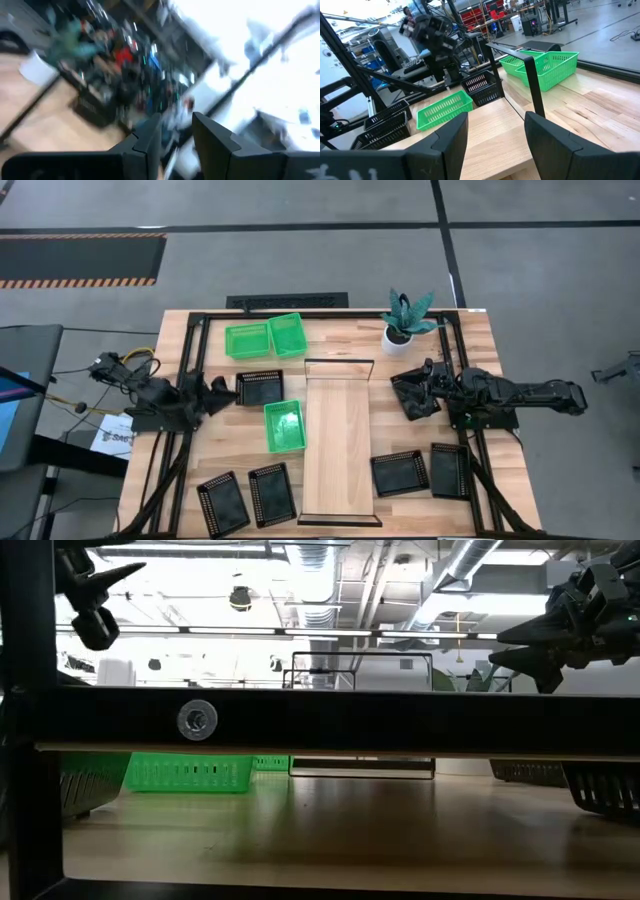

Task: Stack baskets on shelf by color
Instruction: Put the black bin on the shelf

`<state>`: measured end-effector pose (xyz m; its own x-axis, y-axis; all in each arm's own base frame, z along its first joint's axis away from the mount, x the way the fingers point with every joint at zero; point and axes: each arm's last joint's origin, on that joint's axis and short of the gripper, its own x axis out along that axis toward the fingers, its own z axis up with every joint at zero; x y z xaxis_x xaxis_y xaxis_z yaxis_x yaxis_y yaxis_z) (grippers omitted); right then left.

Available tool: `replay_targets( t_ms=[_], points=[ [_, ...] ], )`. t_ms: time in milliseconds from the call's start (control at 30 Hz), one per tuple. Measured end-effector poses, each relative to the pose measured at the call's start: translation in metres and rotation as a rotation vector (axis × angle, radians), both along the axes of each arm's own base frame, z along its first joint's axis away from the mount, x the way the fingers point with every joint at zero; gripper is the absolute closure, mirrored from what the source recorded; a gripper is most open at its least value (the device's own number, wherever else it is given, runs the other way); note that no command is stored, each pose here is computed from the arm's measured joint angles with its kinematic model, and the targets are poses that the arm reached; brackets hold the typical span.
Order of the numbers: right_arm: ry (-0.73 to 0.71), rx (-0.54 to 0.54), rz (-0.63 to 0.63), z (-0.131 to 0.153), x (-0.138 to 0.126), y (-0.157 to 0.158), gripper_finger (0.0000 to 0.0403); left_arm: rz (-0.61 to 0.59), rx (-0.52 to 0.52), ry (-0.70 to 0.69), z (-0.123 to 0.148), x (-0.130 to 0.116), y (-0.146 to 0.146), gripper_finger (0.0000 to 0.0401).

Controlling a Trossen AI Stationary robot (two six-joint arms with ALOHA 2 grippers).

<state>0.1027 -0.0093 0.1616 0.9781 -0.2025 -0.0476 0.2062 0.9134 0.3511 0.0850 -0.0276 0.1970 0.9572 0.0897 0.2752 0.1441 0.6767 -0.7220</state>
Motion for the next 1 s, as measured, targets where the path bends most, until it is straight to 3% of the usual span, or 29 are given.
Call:
replay_targets(
  t_ms=[167, 233, 333, 433, 533, 733, 1000],
  points=[
    [0.000, 0.000, 0.000, 0.000, 0.000, 0.000, 0.0184, 0.050, -0.044, -0.090, 0.038, -0.004, 0.003, 0.0294],
    [0.000, 0.000, 0.000, 0.000, 0.000, 0.000, 0.0184, 0.067, -0.016, -0.085, 0.056, 0.001, 0.001, 0.0285],
    [0.000, 0.000, 0.000, 0.000, 0.000, 0.000, 0.0184, 0.078, 0.062, -0.019, 0.087, 0.014, -0.006, 0.0277],
    [0.000, 0.000, 0.000, 0.000, 0.000, 0.000, 0.0184, 0.155, 0.072, 0.166, 0.105, 0.034, -0.014, 0.0277],
    [0.000, 0.000, 0.000, 0.000, 0.000, 0.000, 0.0184, 0.262, -0.034, 0.410, 0.106, 0.052, -0.017, 0.0280],
    [0.000, 0.000, 0.000, 0.000, 0.000, 0.000, 0.0184, 0.407, -0.366, 0.860, 0.081, 0.068, -0.010, 0.0278],
    [0.000, 0.000, 0.000, 0.000, 0.000, 0.000, 0.0184, 0.587, -0.400, 1.152, 0.055, 0.075, 0.015, 0.0205]
  ],
)
